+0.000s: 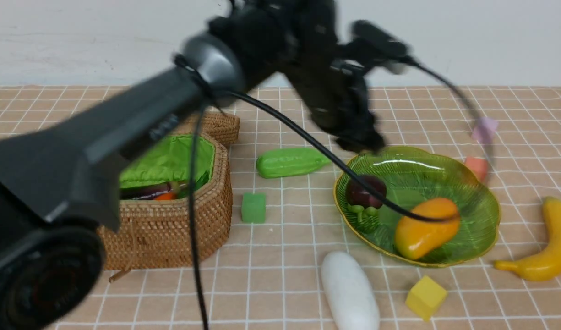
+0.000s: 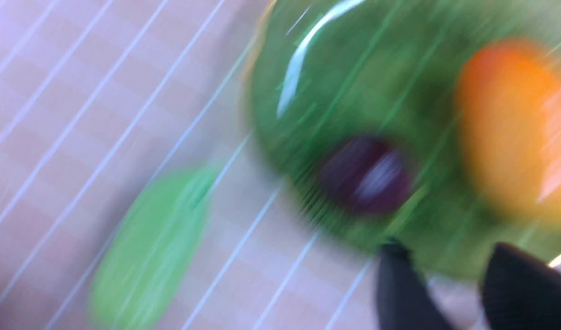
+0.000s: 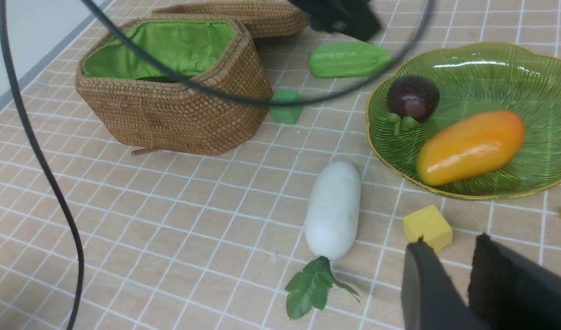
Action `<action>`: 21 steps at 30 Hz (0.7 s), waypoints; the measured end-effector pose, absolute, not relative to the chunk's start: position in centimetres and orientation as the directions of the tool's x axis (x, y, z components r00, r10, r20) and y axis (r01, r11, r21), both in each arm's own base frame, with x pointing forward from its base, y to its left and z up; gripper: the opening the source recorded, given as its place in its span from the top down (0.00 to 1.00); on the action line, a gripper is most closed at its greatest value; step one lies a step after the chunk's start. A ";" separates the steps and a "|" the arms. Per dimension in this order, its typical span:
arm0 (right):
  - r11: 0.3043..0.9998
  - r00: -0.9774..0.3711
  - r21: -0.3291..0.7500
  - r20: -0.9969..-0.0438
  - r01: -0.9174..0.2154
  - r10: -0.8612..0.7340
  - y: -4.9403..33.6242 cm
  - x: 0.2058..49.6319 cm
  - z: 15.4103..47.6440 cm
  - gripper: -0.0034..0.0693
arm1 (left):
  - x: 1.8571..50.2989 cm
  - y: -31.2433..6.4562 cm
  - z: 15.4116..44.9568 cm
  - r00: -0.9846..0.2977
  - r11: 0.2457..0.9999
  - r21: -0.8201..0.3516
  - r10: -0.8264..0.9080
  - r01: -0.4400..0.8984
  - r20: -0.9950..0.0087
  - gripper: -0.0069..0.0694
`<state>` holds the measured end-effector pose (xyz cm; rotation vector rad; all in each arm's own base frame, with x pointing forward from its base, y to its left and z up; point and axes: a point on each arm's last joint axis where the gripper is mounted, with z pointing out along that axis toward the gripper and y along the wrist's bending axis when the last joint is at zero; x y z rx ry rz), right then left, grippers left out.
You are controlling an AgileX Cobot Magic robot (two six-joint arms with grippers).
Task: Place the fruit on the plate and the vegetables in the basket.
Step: Take a chayote with your left arm and place it on the basket on the left.
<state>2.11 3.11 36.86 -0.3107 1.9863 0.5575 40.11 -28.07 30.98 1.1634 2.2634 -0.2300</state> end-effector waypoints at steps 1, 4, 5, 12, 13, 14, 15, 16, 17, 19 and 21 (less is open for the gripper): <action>0.860 -0.460 0.250 -0.888 -0.444 0.021 3.1 2.1 36.9 0.71 | 40.4 -27.5 30.9 -0.463 0.610 0.105 0.691 0.785 -0.555 0.72; 0.860 -0.460 0.250 -0.888 -0.444 0.021 3.1 2.1 36.9 0.71 | 43.7 -23.1 29.5 -0.509 0.646 0.112 0.686 0.755 -0.520 0.82; 0.860 -0.460 0.250 -0.888 -0.444 0.021 3.1 2.1 36.9 0.71 | 43.7 -23.2 29.4 -0.506 0.641 0.111 0.690 0.760 -0.518 0.82; 0.850 -0.466 0.269 -0.884 -0.453 0.032 3.3 2.0 36.9 0.71 | 47.1 -21.6 26.8 -0.281 0.473 0.250 0.790 0.845 -0.545 0.64; 0.847 -0.467 0.275 -0.883 -0.456 0.035 3.3 2.0 36.9 0.71 | 47.3 -21.7 26.6 -0.259 0.465 0.268 0.790 0.844 -0.556 0.56; 0.843 -0.470 0.281 -0.882 -0.459 0.039 3.4 2.0 36.9 0.71 | 47.8 -21.9 26.1 -0.239 0.463 0.290 0.788 0.838 -0.567 0.47; 0.843 -0.470 0.281 -0.882 -0.459 0.039 3.4 2.0 36.9 0.71 | 47.9 -21.9 26.0 -0.237 0.464 0.293 0.787 0.836 -0.569 0.44; 0.839 -0.474 0.289 -0.880 -0.462 0.042 3.4 1.9 36.9 0.71 | 48.1 -22.0 26.0 -0.226 0.466 0.308 0.784 0.829 -0.578 0.40; 0.832 -0.486 0.299 -0.873 -0.467 0.041 3.5 1.8 36.9 0.71 | 48.6 -22.1 25.5 -0.212 0.470 0.329 0.781 0.819 -0.588 0.26; 0.830 -0.497 0.303 -0.867 -0.469 0.036 3.5 1.8 36.8 0.71 | 48.8 -22.1 25.0 -0.204 0.466 0.339 0.784 0.817 -0.587 0.14; 0.828 -0.505 0.306 -0.863 -0.470 0.032 3.6 1.7 36.7 0.71 | 49.0 -22.2 24.4 -0.184 0.444 0.353 0.799 0.824 -0.573 0.06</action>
